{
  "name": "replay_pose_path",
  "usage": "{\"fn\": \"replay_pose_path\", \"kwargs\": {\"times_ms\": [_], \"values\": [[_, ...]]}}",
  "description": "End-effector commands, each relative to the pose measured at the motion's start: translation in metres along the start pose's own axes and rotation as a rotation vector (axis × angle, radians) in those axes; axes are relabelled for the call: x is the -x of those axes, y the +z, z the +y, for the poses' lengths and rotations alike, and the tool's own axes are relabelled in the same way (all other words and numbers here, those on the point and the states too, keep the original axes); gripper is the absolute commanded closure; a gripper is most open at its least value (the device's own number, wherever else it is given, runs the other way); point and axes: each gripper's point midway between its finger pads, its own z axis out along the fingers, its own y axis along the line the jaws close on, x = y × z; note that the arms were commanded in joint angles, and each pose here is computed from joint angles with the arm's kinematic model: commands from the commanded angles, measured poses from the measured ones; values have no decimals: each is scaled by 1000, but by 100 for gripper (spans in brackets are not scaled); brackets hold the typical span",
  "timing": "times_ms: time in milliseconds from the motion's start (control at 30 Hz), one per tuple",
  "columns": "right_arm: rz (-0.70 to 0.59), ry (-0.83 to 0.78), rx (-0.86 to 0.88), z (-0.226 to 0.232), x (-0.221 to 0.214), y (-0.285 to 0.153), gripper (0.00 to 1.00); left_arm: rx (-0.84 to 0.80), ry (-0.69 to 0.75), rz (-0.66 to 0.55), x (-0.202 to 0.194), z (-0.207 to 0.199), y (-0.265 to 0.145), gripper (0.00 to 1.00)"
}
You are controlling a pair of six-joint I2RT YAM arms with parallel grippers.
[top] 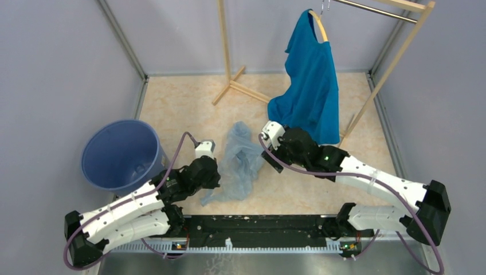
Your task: Put the trash bags into the trash bin
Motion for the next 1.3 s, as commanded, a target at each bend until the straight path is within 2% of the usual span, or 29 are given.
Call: {"fn": "replay_pose_path", "kwargs": {"times_ms": [0,167,267,500,567,667,733,767,800,833,967,1067,1167,1267], "values": [[-157,79,-21,-16,28,15,21,-48,0,-31,7,-8,-3,100],[-125,75,66,-2,19,29,31,-66,11,-27,8,-11,-4,100],[-104,82,88,5,10,33,32,-72,16,-32,9,-13,-4,100],[-182,102,70,4,18,43,37,-82,15,-38,11,-15,-3,100],[-208,108,71,5,20,47,45,-84,15,-41,12,-16,-4,100],[-223,136,37,0,18,47,67,-81,15,-42,13,-15,-7,100],[-220,159,13,-3,15,45,78,-89,12,-48,14,-16,-8,100],[-212,175,10,-4,14,43,87,-96,11,-49,15,-17,-8,99],[-194,194,0,-5,10,42,96,-106,9,-49,15,-20,-8,94],[-173,229,-20,-7,6,40,100,-121,7,-49,16,-23,-8,88],[-114,371,-58,-12,-8,32,100,-192,-5,-25,9,-38,-3,52],[-91,447,-65,-18,-21,28,100,-229,-27,10,-4,-44,5,33],[-76,486,-47,-17,-32,26,100,-251,-63,62,-22,-44,10,22],[-60,496,-30,-13,-37,24,100,-302,-97,127,-39,-48,8,20]]}}
